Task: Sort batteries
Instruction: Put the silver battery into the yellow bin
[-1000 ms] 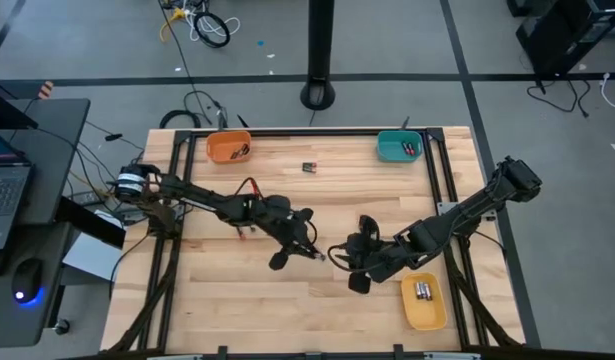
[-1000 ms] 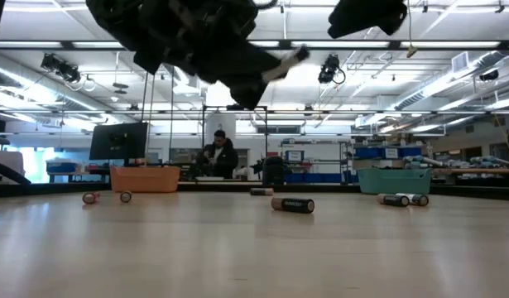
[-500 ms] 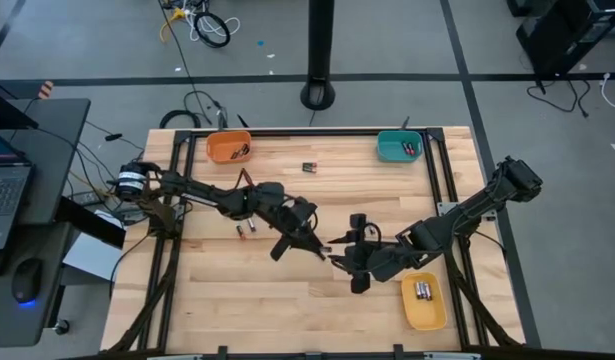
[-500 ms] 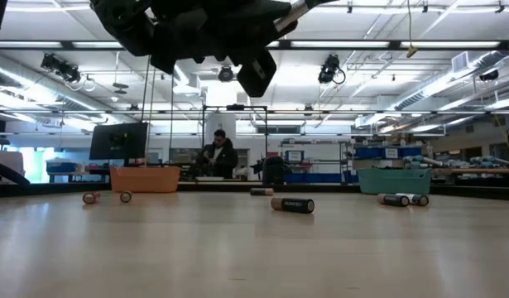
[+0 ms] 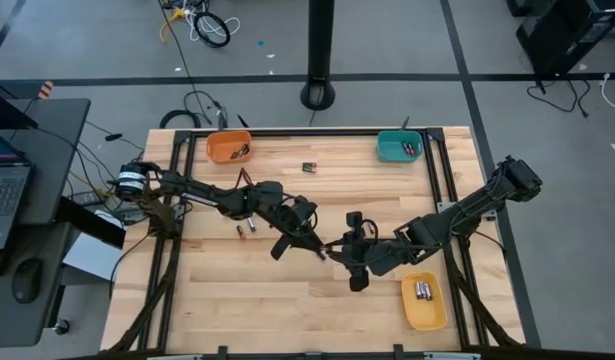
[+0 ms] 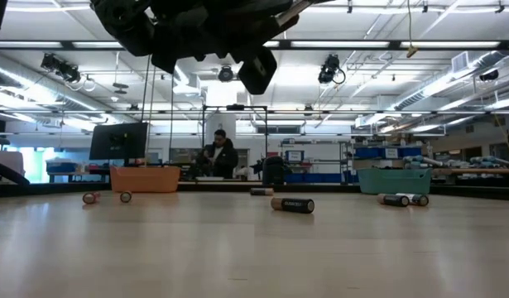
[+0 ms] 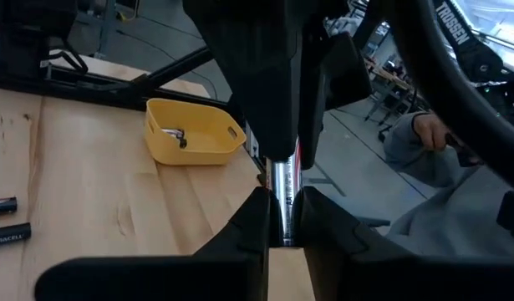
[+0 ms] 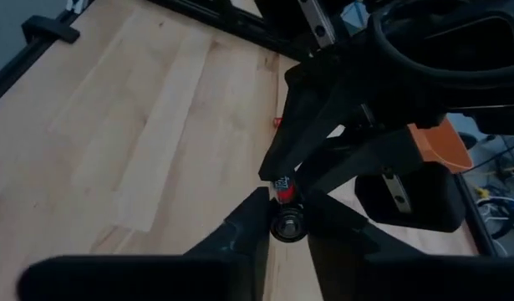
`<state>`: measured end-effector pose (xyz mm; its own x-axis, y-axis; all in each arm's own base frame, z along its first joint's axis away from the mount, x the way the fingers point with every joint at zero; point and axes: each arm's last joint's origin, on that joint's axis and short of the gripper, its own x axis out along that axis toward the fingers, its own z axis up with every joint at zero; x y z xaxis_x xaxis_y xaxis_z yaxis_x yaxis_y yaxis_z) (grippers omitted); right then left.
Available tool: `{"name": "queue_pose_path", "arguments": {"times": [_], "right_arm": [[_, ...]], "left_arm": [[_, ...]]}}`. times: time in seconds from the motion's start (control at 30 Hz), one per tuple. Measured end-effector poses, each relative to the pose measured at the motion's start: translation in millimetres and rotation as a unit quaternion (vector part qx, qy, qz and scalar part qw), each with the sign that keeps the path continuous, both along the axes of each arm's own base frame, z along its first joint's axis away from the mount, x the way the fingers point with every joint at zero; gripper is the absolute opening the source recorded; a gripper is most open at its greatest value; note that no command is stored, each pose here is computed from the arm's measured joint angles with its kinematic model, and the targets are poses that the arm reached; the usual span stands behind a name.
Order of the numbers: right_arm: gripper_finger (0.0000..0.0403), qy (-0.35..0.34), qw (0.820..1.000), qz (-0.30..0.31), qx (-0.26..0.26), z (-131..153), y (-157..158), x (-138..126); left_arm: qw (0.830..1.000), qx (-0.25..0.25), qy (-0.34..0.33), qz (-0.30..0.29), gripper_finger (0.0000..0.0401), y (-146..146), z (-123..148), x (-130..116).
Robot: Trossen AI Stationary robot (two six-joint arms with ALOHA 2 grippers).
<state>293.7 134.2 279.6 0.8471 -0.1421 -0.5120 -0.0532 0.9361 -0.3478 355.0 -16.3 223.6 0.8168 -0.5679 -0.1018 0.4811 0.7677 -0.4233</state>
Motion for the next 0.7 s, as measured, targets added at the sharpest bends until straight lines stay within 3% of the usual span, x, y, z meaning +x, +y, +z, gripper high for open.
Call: {"name": "queue_pose_path", "arguments": {"times": [0.07,0.27,0.47,0.6,0.7], "right_arm": [[0.0065,0.002,1.000,0.002,0.002,0,-1,0],[0.0064,0.002,1.000,-0.001,0.010,0,-1,0],[0.0064,0.041,0.998,-0.022,0.041,5,-1,-5],[0.0064,0.085,0.991,-0.027,0.105,18,5,-12],[0.0064,0.145,0.972,-0.037,0.184,23,10,-21]], "left_arm": [[1.000,0.000,0.002,0.000,0.0052,0,0,0],[1.000,0.009,-0.005,-0.002,0.0053,0,0,0],[0.999,0.035,-0.023,0.009,0.0137,1,0,1],[0.998,0.050,-0.027,0.012,0.0182,1,-1,1],[0.998,0.061,-0.017,0.016,0.0199,1,-4,0]]}}
